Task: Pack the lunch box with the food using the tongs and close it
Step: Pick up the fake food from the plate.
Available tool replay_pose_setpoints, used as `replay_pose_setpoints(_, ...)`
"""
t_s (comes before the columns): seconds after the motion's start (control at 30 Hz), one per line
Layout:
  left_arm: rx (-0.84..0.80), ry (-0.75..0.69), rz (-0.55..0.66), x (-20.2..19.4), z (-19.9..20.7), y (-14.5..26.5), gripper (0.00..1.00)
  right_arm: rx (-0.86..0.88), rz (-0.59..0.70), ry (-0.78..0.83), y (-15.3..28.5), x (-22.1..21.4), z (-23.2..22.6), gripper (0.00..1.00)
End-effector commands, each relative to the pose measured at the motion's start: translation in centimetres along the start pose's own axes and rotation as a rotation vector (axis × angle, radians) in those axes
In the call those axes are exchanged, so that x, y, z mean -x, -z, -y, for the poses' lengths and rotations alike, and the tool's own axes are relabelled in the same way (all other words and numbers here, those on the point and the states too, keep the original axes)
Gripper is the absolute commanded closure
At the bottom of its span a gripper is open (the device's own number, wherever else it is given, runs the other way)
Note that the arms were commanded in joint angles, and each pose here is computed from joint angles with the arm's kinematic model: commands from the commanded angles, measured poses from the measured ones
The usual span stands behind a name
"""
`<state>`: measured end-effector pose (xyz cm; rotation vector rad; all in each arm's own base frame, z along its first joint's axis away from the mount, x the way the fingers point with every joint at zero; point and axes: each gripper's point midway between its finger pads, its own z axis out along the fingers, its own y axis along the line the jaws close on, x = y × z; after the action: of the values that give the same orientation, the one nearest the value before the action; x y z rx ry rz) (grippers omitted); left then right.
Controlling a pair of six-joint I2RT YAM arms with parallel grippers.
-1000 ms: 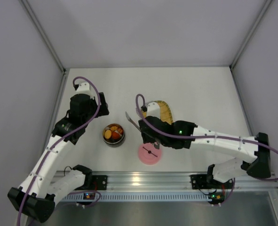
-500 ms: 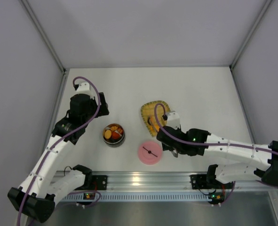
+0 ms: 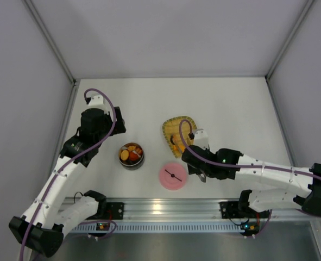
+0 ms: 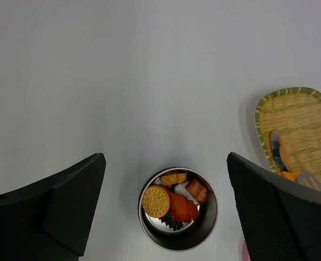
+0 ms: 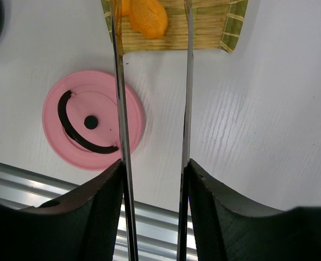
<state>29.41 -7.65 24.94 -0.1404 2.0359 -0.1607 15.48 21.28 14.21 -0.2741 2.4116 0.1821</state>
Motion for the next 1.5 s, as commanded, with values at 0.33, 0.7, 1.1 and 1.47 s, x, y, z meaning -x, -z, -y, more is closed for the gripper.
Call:
replay_pose_setpoints(0.33, -0.002, 0.006, 0.011, 0.3, 0.0, -0.1, 0.01, 0.062, 0.007, -0.047, -0.5, -0.6, -0.6, 0.55)
replay_pose_setpoints(0.7, 0.0, 0.009, 0.01, 0.3, 0.0, -0.2, 0.01, 0.101, 0.015, -0.06, 0.0, -0.2, -1.2, 0.55)
replay_pose_setpoints(1.1, -0.001, 0.01, 0.012, 0.4, 0.0, -0.1, 0.01, 0.097, 0.01, -0.06, -0.3, -0.4, -1.2, 0.61)
replay_pose_setpoints(1.47, -0.001, 0.01, 0.012, 0.3, 0.0, -0.1, 0.01, 0.069, 0.037, -0.067, 0.5, 0.7, -0.6, 0.76)
